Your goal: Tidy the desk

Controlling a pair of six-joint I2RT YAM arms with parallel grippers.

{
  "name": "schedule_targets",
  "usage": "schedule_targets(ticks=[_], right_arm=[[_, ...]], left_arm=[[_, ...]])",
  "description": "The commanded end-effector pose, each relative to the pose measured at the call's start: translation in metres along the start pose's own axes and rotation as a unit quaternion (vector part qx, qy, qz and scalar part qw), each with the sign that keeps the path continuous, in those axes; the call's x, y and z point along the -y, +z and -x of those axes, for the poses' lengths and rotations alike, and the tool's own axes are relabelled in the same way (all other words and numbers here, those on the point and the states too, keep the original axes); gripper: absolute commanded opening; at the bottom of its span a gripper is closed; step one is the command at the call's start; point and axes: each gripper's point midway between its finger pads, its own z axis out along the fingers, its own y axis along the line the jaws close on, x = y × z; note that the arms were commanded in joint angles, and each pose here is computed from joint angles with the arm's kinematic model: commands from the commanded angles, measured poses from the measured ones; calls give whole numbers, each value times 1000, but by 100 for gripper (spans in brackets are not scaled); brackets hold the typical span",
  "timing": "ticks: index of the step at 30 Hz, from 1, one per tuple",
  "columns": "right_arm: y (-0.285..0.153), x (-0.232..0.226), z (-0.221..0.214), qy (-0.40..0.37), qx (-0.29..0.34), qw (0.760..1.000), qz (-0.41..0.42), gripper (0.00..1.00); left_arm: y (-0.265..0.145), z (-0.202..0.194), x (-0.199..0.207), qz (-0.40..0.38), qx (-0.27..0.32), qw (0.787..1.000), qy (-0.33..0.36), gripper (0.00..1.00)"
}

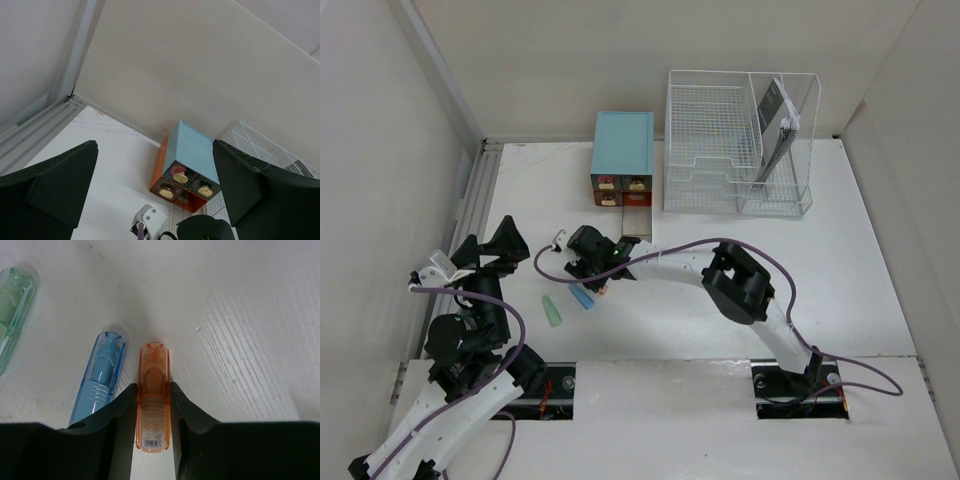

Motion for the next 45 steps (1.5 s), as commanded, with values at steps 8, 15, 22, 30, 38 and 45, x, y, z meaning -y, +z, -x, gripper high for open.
schedule_targets(ticks=[8,15,22,30,38,45], right_arm=[[-73,40,84,-45,110,986,-115,11],[-135,91,123,-46,172,962,-208,11],[-177,164,128,-13,183,940,-287,11],[-149,205,95,3,135,950,-281,11],[-117,201,84,-4,102,962,-254,15],[-99,201,66,-1,70,969,-236,22]], left_arm=[[-2,21,2,-7,22,999,-29,99],[-2,21,4,-12,21,999,-33,99],[-1,18,7,-16,18,999,-30,98],[4,2,18,-29,-4,1000,-3,98],[5,-6,23,-38,-15,999,4,98],[6,-9,25,-42,-18,999,7,98]])
